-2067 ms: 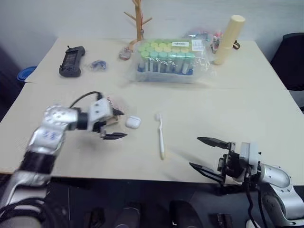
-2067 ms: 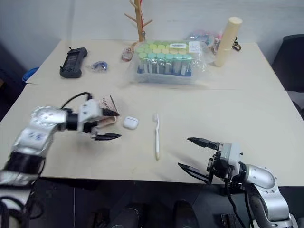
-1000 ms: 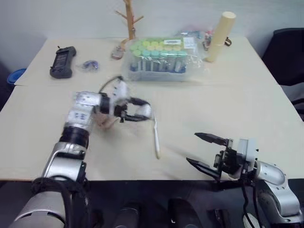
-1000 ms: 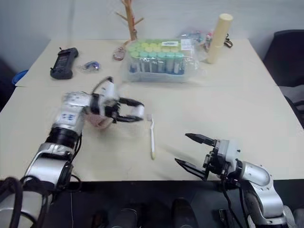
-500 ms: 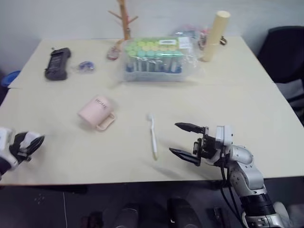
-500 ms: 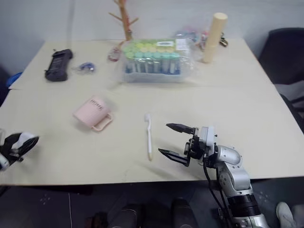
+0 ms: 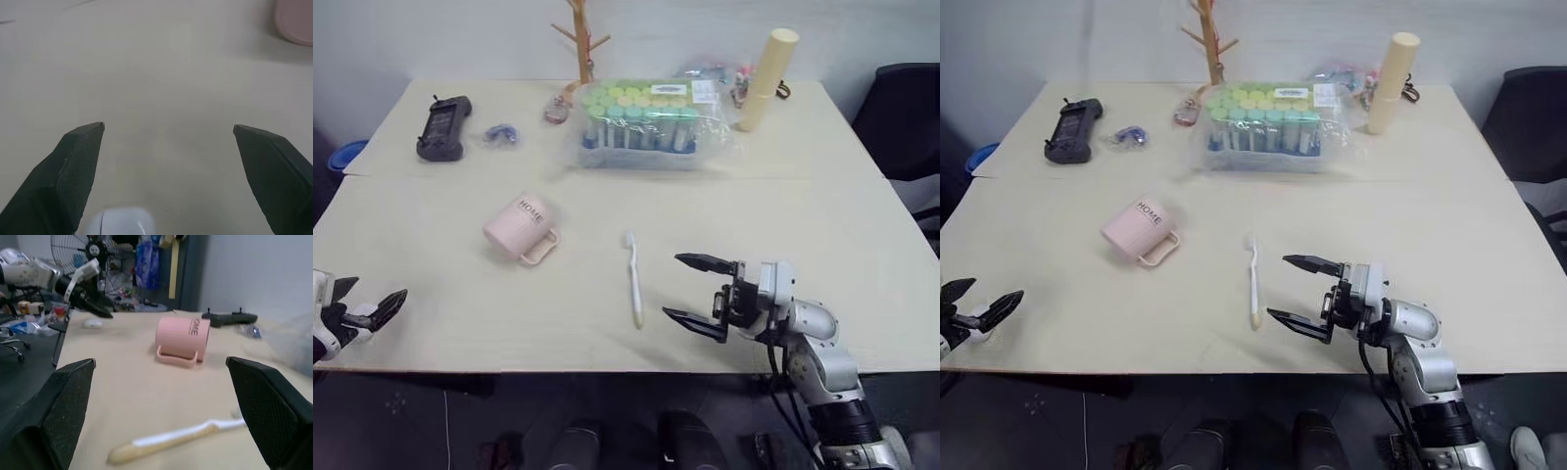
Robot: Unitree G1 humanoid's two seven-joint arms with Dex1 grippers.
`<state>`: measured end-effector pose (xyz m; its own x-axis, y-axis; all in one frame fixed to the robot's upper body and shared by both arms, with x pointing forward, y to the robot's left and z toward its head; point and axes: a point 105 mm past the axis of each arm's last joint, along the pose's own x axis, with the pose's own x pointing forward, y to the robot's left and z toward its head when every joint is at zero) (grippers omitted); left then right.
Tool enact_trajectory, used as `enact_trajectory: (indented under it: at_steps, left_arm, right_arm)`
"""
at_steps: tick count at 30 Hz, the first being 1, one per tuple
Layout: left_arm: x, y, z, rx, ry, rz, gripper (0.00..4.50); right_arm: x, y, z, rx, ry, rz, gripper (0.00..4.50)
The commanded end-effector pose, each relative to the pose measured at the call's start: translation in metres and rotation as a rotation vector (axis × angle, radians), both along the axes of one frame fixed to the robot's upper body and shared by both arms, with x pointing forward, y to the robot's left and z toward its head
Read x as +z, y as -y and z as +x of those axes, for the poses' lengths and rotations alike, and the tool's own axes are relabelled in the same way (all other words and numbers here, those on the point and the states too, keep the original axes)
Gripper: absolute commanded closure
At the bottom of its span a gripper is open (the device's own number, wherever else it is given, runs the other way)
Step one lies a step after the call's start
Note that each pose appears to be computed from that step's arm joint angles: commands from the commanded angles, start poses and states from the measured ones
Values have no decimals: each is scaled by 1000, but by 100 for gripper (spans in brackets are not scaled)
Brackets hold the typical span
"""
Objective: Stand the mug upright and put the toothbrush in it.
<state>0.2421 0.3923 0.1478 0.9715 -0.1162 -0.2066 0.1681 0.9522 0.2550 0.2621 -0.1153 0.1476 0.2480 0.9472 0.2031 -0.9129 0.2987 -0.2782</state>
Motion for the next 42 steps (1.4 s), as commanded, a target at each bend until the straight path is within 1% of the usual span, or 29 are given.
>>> enact_trajectory:
  at_steps: [1, 2, 4, 5, 7, 9, 11, 12, 14, 16, 18, 20, 23, 27, 30, 33, 37, 38, 42]
  left_arm:
    - [34, 20, -11, -193, 96, 138, 2]
    - [32, 32, -16, -273, 64, 187, 2]
    - [20, 51, -29, -411, -33, 272, 2]
    - [15, 55, -33, -441, -68, 299, 2]
    - [12, 64, -34, -422, -75, 336, 2]
    - [15, 90, -25, -389, -11, 299, 2]
    - [15, 117, -18, -371, 29, 215, 2]
    - [12, 136, -11, -376, 35, 157, 2]
    - [8, 173, 5, -384, 36, 87, 2]
    - [8, 195, 21, -345, 31, 34, 2]
    - [5, 206, 33, -308, 5, 29, 2]
    - [-3, 213, 43, -290, -43, 64, 2]
    - [-11, 216, 60, -229, -94, 68, 2]
    - [-19, 218, 81, -240, -156, 119, 2]
    - [-23, 218, 96, -255, -171, 150, 2]
    - [-30, 224, 110, -312, -211, 146, 62]
    - [-32, 221, 122, -381, -266, 137, 180]
    - [-33, 220, 123, -397, -279, 139, 218]
    - [-29, 216, 126, -485, -285, 168, 339]
  right_arm:
    - [10, 16, -8, -13, 37, -24, 0]
    - [8, 23, -10, -28, 29, -47, 0]
    - [3, 34, -13, -66, 23, -83, 0]
    - [1, 38, -14, -74, 10, -93, 0]
    - [-3, 47, -17, -124, 14, -115, 0]
    - [-5, 53, -17, -170, 24, -123, 0]
    - [-5, 54, -16, -190, 27, -119, 0]
    - [-6, 53, -16, -185, 26, -116, 0]
    - [-6, 48, -16, -168, 18, -102, 0]
    - [-5, 45, -15, -154, 11, -84, 0]
    - [-3, 41, -13, -140, 4, -65, 0]
    - [-1, 37, -11, -123, -4, -52, 0]
    - [1, 31, -11, -98, -6, -47, 0]
    - [6, 28, -8, -100, 0, -26, 0]
    - [7, 27, -8, -103, 1, -24, 0]
    - [5, 24, -10, -106, -2, -22, 0]
    - [4, 26, -12, -125, 0, -14, 0]
    - [4, 27, -12, -131, 0, -13, 0]
    - [4, 31, -13, -152, 3, -20, 0]
